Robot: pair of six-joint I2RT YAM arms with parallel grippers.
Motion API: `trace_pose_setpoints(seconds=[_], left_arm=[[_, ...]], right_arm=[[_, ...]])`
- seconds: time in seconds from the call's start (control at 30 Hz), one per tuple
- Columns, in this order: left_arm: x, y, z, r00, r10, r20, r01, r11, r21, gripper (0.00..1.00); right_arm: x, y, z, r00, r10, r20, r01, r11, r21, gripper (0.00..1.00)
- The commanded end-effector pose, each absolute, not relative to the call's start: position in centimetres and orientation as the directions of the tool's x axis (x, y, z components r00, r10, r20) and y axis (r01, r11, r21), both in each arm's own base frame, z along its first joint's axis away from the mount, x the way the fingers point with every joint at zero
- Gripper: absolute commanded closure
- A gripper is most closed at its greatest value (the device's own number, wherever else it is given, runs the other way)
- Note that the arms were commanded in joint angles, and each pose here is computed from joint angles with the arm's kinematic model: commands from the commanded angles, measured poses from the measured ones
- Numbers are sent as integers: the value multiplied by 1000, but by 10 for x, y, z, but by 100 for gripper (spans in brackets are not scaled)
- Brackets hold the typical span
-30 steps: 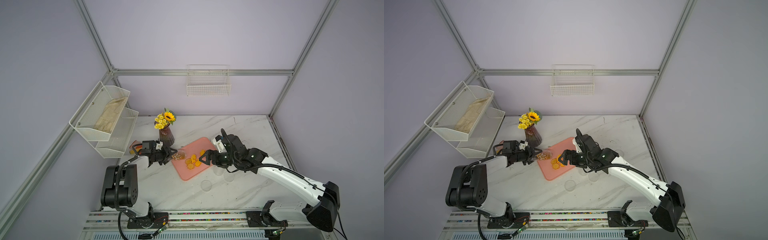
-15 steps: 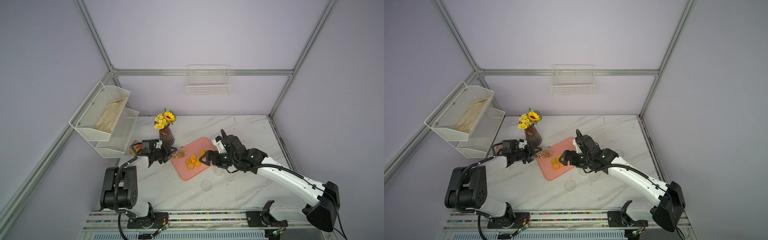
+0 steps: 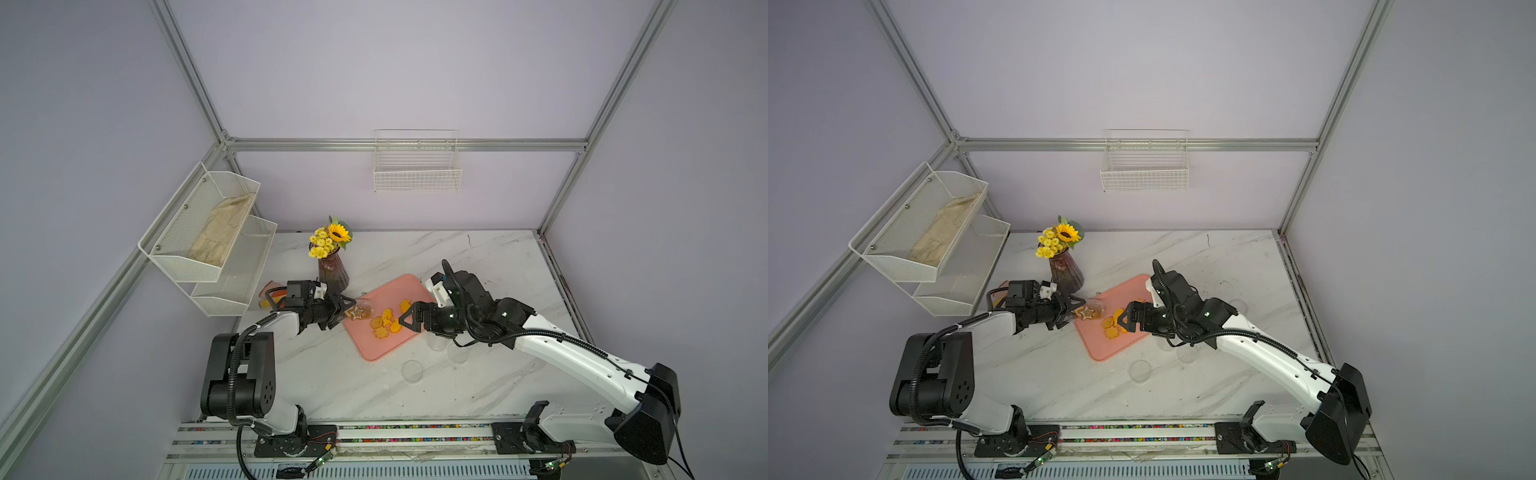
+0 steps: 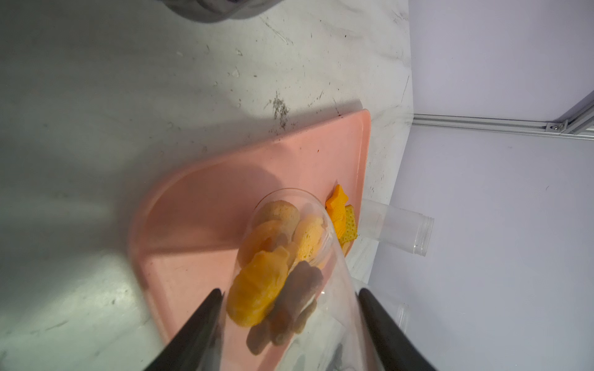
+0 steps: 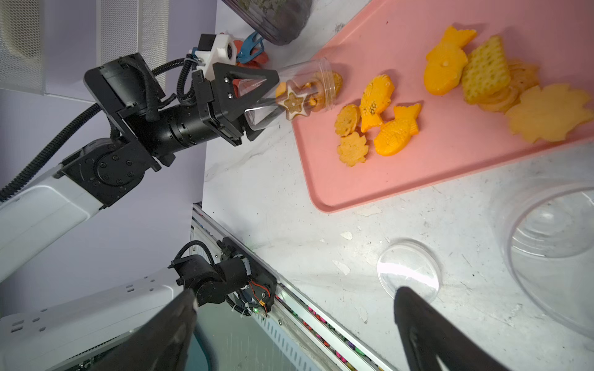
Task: Pour the cookies out of the jar
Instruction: Pour the cookies in the jar onto the tray.
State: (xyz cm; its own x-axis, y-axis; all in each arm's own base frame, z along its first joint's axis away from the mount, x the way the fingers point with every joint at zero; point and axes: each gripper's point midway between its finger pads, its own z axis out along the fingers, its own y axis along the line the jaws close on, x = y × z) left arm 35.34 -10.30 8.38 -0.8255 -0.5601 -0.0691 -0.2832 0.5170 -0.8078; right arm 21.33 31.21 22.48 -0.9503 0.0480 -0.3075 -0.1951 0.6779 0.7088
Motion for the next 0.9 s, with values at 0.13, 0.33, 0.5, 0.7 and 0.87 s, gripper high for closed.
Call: trace_pose_setpoints(seconds=[0.13, 0.33, 0.5, 0.7, 0.87], left_arm=[[369, -102, 114, -822, -548, -157, -191, 524, -830, 52], [367, -103, 111, -826, -542, -157, -193, 533, -824, 54], [365, -102, 113, -815, -554, -170, -186, 528, -829, 53], [364, -99, 115, -808, -562, -178, -184, 526, -830, 54], [360, -106, 108, -841, -513, -171, -182, 566, -804, 54]], right_arm=[[212, 311, 231, -947, 58, -316, -199, 667, 718, 3], [211, 310, 231, -946, 59, -318, -200, 666, 719, 3], [211, 310, 231, -947, 62, -314, -195, 666, 720, 3], [212, 309, 229, -948, 66, -312, -190, 670, 718, 3], [212, 312, 229, -949, 63, -309, -191, 666, 721, 3]])
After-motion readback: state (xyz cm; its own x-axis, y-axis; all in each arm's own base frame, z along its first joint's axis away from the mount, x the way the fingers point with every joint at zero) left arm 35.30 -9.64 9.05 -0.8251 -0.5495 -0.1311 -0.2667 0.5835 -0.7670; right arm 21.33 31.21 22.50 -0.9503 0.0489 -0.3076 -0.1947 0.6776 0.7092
